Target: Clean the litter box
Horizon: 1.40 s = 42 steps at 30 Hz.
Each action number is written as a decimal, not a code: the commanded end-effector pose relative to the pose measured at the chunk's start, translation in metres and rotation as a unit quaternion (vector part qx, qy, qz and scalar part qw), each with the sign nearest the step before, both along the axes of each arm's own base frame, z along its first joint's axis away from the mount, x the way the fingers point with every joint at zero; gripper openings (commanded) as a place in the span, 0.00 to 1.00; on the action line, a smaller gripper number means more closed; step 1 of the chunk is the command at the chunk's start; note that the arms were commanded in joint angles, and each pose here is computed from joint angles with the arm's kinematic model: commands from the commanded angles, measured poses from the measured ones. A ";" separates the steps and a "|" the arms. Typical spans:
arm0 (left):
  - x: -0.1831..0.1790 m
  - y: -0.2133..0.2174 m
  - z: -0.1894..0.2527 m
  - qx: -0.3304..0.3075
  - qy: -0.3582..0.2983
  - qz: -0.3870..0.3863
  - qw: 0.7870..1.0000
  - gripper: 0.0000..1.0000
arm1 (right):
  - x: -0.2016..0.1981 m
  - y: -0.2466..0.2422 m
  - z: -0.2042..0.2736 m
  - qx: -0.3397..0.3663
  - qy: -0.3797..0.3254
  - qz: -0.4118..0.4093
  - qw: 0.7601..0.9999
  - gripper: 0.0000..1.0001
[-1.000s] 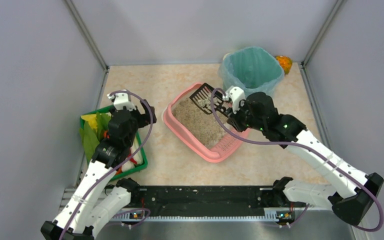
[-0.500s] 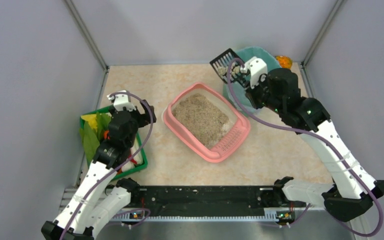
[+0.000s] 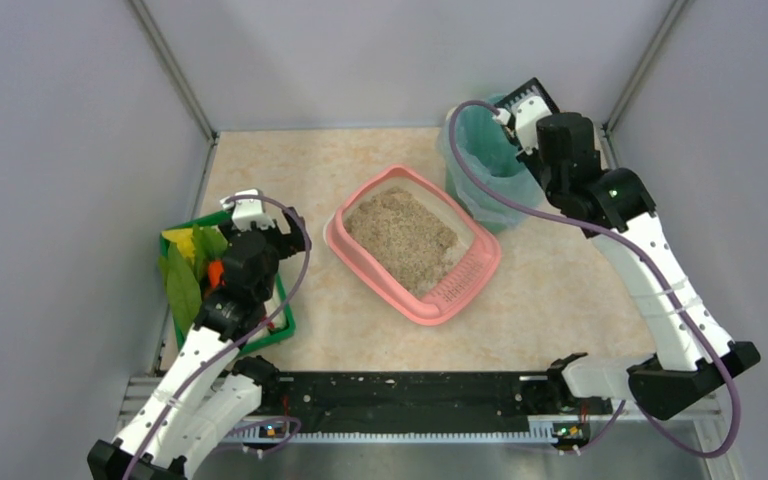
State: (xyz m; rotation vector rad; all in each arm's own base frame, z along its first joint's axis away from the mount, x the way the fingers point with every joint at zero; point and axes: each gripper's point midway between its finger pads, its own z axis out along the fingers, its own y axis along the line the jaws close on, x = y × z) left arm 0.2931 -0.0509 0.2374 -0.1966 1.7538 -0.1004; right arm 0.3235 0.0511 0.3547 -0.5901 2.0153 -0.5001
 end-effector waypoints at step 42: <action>-0.010 0.019 0.046 -0.004 -0.091 0.034 0.995 0.99 | 0.065 -0.007 0.007 -0.532 0.043 0.112 0.838 0.00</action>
